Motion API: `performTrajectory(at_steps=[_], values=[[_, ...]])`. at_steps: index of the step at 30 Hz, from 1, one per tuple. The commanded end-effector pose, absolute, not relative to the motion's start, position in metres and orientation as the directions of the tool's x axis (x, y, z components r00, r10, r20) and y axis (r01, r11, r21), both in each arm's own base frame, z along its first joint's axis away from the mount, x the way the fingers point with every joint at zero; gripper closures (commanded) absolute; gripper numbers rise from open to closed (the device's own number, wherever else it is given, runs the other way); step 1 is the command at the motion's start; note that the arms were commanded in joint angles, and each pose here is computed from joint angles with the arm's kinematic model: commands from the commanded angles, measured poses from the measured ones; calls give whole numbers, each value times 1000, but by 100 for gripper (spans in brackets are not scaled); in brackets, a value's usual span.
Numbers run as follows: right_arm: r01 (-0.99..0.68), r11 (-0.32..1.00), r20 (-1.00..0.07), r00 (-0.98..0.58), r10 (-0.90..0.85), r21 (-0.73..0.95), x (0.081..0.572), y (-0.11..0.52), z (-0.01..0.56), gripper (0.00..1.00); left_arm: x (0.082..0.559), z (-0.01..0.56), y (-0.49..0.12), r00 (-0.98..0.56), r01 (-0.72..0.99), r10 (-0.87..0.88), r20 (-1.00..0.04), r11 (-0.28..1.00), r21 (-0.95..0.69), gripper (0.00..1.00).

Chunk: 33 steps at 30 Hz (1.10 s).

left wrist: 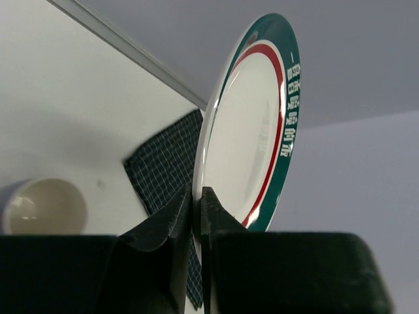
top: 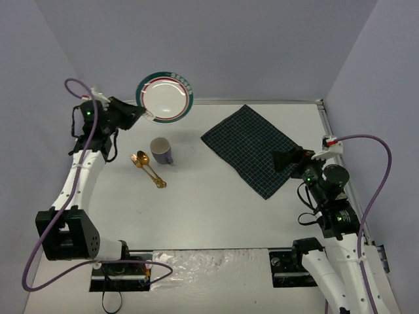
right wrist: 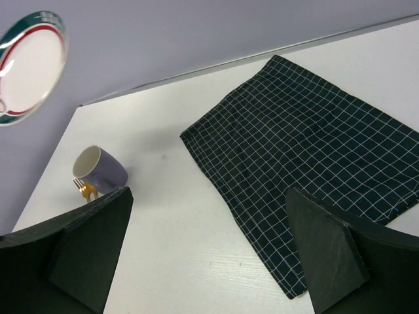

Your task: Set the dinner table for one person

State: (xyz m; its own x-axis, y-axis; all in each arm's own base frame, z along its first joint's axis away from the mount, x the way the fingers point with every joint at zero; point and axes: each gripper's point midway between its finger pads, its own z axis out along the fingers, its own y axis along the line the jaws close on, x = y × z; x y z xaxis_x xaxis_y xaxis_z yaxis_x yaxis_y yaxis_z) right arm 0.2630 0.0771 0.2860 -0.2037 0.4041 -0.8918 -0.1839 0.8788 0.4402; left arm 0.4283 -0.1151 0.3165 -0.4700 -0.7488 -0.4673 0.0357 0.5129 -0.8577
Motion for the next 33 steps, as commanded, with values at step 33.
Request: performTrajectory(at_steps=[33], values=[[-134, 920, -928, -116, 353, 367, 230, 54, 318, 0, 495, 228, -426, -645, 159, -675, -357, 339, -927, 100]])
